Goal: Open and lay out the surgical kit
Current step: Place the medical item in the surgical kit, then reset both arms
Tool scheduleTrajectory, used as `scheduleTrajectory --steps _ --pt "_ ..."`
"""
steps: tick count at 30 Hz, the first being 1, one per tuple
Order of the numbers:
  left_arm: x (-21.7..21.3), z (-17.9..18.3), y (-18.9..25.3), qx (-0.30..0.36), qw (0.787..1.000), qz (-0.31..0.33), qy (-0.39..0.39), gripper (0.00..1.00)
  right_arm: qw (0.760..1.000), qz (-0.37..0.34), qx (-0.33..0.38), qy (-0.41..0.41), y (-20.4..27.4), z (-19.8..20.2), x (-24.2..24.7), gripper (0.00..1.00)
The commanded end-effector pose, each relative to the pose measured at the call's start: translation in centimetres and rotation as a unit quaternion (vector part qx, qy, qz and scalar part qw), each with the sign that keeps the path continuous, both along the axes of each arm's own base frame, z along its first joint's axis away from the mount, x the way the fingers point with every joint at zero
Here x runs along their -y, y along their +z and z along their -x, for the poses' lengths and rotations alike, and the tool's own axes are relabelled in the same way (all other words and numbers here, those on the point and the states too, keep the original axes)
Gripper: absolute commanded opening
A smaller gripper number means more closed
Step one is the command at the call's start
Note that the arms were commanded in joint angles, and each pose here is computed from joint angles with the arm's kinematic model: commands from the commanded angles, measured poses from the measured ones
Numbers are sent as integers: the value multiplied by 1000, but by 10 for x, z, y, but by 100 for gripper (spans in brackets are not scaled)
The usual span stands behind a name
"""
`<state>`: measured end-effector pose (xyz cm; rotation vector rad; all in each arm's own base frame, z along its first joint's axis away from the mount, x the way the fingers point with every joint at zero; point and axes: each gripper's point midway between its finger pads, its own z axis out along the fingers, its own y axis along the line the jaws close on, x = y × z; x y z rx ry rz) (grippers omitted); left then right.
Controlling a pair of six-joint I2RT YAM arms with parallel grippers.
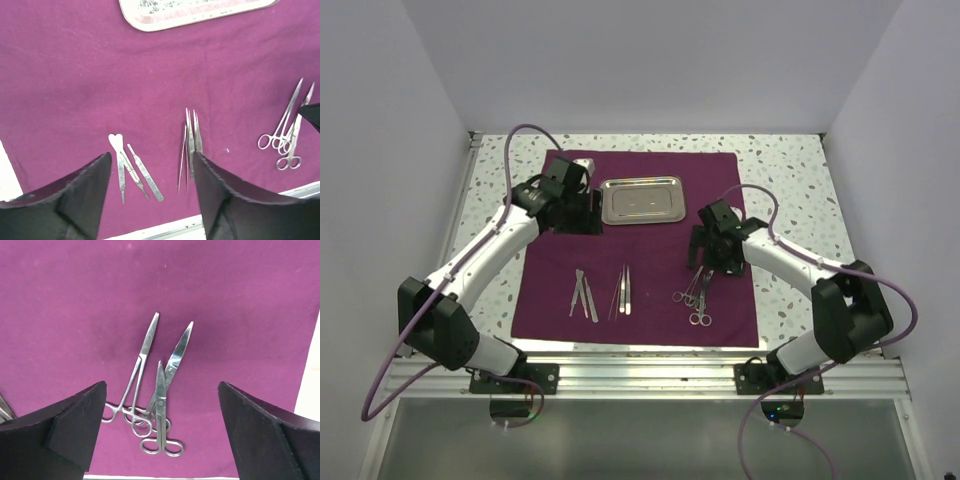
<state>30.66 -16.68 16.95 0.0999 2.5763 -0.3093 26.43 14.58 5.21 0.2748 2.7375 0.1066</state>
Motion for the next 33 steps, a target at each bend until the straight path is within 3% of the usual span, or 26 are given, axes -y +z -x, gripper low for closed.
scheduleTrajectory --steps 1,6,7,8,17,22,33 --pt "-8 -1 29 52 999 9 7 71 996 -7 87 -8 45 -29 -2 99" --pt "-27 6 36 73 997 -21 22 84 986 -24 164 0 116 -29 6 98" --pt "-32 10 38 79 996 -26 25 96 982 -30 184 9 132 -29 6 98" --pt "-38 12 39 86 995 -35 31 100 975 -49 217 14 155 -26 6 98" --pt "-74 36 57 152 984 -46 83 100 950 -105 291 36 223 8 15 99" --pt "-100 43 73 209 966 -52 140 100 922 -140 354 67 257 34 21 98" --pt "-109 36 124 278 945 -34 172 100 915 -109 373 104 281 58 39 98"
